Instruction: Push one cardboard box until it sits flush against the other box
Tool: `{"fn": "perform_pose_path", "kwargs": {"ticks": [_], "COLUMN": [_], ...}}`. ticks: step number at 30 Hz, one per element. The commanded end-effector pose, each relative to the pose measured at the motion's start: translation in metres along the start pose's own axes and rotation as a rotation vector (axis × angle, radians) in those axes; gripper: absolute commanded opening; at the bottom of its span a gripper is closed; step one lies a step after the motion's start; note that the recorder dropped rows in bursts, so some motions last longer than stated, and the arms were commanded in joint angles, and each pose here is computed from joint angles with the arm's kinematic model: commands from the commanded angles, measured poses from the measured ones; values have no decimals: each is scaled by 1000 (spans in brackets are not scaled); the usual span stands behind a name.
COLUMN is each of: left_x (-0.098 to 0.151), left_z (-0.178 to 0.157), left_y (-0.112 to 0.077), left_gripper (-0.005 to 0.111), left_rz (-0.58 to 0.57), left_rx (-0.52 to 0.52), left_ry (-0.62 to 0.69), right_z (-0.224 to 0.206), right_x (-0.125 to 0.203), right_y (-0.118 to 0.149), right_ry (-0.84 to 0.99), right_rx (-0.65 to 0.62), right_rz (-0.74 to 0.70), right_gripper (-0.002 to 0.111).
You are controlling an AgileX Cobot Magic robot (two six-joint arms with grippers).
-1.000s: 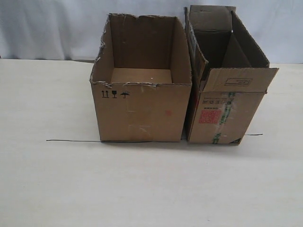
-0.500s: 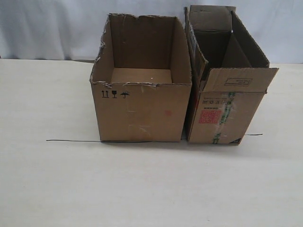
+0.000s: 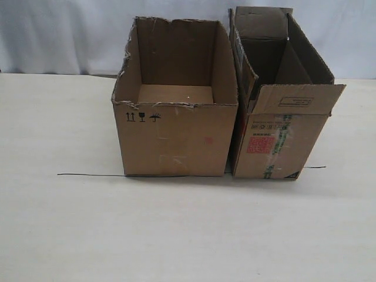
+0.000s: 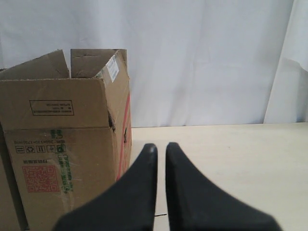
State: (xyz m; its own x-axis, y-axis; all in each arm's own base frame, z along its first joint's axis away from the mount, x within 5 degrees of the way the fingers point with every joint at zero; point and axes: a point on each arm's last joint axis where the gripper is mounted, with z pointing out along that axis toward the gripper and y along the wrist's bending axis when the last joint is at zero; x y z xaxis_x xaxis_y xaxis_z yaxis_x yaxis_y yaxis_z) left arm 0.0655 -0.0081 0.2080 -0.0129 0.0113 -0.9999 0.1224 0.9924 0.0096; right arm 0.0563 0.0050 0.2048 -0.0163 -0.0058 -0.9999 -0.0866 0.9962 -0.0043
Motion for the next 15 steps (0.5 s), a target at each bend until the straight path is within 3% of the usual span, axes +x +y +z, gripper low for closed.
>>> {"fn": "perform_pose_path", "kwargs": {"ticks": [1,15], "left_x": [1,2], "left_z": [0,0], "left_y": [0,0], "left_gripper": [0,0], "left_rz": [9,32], "left_rx": [7,4], "left_ry": [1,18], "right_z": [0,0], "right_x": [1,1], "right_y": [0,0], "right_ry": [3,3], "right_rx": [-1,-1], "right_rz": [5,5], "right_gripper": [5,5]}}
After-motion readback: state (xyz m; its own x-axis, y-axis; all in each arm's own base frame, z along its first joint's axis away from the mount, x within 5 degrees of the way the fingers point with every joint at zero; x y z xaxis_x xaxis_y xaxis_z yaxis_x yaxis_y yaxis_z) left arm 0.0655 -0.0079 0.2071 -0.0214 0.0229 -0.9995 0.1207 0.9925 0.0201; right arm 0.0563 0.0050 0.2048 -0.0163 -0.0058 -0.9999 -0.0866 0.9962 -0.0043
